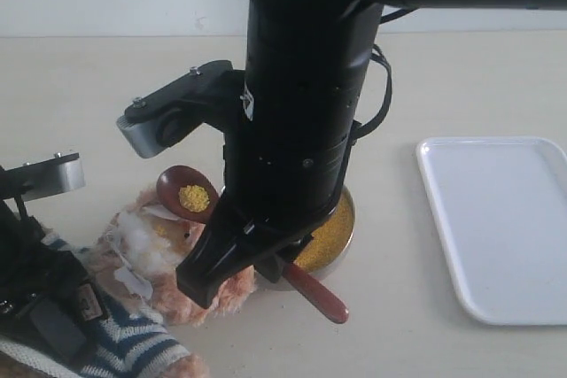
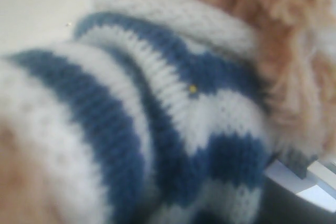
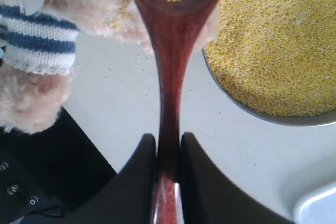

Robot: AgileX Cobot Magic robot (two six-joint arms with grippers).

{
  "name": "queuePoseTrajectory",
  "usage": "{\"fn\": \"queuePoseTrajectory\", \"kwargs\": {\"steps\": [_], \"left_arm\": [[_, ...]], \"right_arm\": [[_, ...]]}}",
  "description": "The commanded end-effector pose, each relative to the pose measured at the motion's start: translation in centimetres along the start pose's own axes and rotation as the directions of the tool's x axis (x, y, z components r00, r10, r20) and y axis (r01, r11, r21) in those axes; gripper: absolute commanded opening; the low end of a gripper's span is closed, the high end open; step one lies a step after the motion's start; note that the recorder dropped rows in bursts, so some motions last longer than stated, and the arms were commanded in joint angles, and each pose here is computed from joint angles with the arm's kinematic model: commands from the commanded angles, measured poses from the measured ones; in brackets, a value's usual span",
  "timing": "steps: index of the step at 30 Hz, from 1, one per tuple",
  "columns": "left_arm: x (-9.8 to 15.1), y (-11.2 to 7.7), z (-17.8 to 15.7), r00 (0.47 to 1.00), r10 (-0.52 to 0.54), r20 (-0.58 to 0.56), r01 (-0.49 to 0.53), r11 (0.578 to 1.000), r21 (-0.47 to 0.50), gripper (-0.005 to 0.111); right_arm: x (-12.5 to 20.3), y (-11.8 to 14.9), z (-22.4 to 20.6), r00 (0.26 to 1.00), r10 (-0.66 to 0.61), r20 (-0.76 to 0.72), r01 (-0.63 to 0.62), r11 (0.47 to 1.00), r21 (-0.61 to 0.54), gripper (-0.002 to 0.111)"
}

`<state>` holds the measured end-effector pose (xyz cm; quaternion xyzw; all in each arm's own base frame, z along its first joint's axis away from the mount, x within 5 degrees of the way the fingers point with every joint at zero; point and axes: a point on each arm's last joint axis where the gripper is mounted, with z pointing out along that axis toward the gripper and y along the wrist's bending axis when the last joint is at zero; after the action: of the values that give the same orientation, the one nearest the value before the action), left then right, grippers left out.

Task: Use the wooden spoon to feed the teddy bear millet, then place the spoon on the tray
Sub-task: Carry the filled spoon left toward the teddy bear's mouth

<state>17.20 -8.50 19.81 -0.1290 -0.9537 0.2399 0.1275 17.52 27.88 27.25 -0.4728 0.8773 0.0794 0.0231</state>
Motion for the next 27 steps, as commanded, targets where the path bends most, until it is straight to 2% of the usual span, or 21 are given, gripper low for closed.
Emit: {"fn": "queuePoseTrajectory", "kwargs": {"steps": [1, 6, 21, 27], "left_arm": [[0.1, -0.2, 0.1, 1.0, 0.006, -0.005, -0.006, 1.0, 0.016, 0.004], [0.1, -0.2, 0.1, 1.0, 0.005, -0.004, -0.005, 1.0, 0.018, 0.004], [-0.1, -0.8, 0.1, 1.0, 0.023, 0.019, -0.024, 0.996, 0.081, 0.004], [-0.1, -0.8, 0.1, 1.0, 0.023, 0.019, -0.024, 0.996, 0.081, 0.004]], "right_arm": [[0.1, 0.3, -0.1, 1.0, -0.026, 0.001, 0.026, 0.999, 0.048, 0.0], [0.2, 1.4, 0.2, 0.998, -0.064, -0.007, 0.064, 0.995, 0.083, 0.0], [0.0, 0.9, 0.4, 0.999, -0.036, -0.012, 0.037, 0.99, 0.133, 0.0], [0.0, 1.2, 0.4, 0.997, -0.073, -0.012, 0.074, 0.974, 0.216, 0.0]]}}
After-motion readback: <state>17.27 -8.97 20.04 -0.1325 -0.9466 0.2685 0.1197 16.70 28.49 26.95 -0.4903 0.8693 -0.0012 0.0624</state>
